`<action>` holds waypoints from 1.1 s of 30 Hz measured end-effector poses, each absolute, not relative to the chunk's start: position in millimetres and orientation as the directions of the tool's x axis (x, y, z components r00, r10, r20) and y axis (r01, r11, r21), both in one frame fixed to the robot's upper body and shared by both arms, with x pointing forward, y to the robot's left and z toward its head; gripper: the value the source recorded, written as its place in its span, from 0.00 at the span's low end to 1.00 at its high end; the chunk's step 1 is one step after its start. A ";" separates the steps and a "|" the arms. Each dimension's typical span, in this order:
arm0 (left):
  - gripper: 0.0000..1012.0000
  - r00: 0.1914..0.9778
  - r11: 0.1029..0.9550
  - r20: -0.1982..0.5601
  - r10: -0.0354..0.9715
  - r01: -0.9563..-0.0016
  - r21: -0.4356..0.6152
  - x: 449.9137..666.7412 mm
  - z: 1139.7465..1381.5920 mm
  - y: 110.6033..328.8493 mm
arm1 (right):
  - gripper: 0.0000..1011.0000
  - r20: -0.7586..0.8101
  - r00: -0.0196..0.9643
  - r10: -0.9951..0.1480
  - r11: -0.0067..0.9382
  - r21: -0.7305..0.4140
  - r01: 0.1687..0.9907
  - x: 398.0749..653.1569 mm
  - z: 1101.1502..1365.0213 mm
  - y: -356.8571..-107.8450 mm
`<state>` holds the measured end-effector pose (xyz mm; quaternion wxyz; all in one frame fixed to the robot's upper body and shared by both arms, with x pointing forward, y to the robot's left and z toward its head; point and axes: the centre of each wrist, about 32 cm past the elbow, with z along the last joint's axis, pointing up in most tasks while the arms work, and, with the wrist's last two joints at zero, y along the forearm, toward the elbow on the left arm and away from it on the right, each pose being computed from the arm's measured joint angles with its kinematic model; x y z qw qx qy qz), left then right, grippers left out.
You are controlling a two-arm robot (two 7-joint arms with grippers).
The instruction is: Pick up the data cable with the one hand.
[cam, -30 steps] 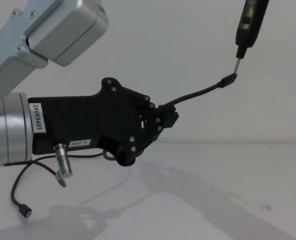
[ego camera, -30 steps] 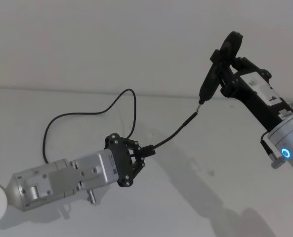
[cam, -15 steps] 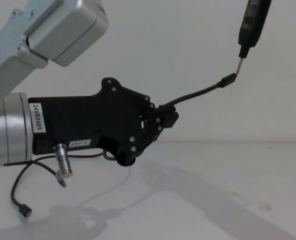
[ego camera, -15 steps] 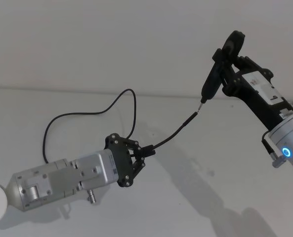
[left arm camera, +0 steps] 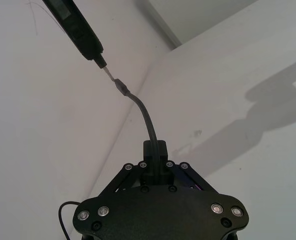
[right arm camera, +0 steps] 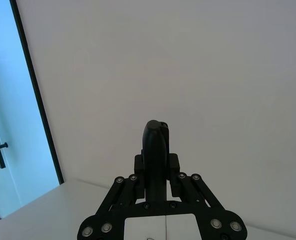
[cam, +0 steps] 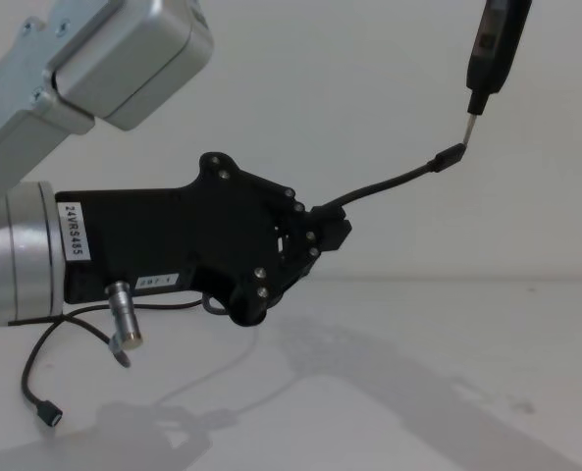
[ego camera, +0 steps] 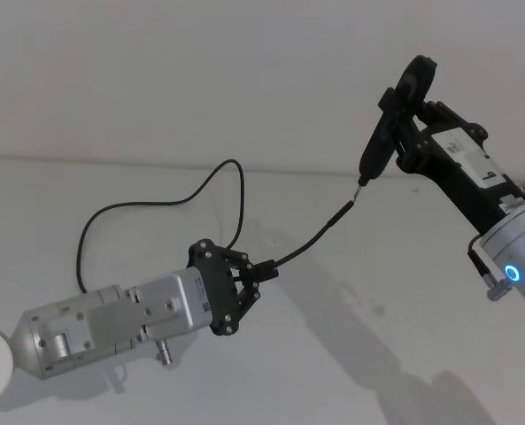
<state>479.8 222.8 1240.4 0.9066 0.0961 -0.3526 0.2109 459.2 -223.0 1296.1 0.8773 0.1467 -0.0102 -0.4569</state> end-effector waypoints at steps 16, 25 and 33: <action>0.03 0.662 0.893 0.680 0.315 -0.450 0.025 479.8 1240.4 222.8 | 0.27 -0.106 0.579 -0.809 0.539 0.259 0.801 458.0 1297.8 -224.1; 0.03 0.662 0.893 0.680 0.315 -0.450 0.025 479.8 1240.5 222.8 | 0.27 -0.105 0.577 -0.810 0.539 0.256 0.803 457.6 1298.1 -224.3; 0.03 0.662 0.893 0.680 0.315 -0.450 0.025 479.8 1240.5 222.8 | 0.27 -0.104 0.577 -0.810 0.539 0.255 0.803 457.5 1298.3 -224.4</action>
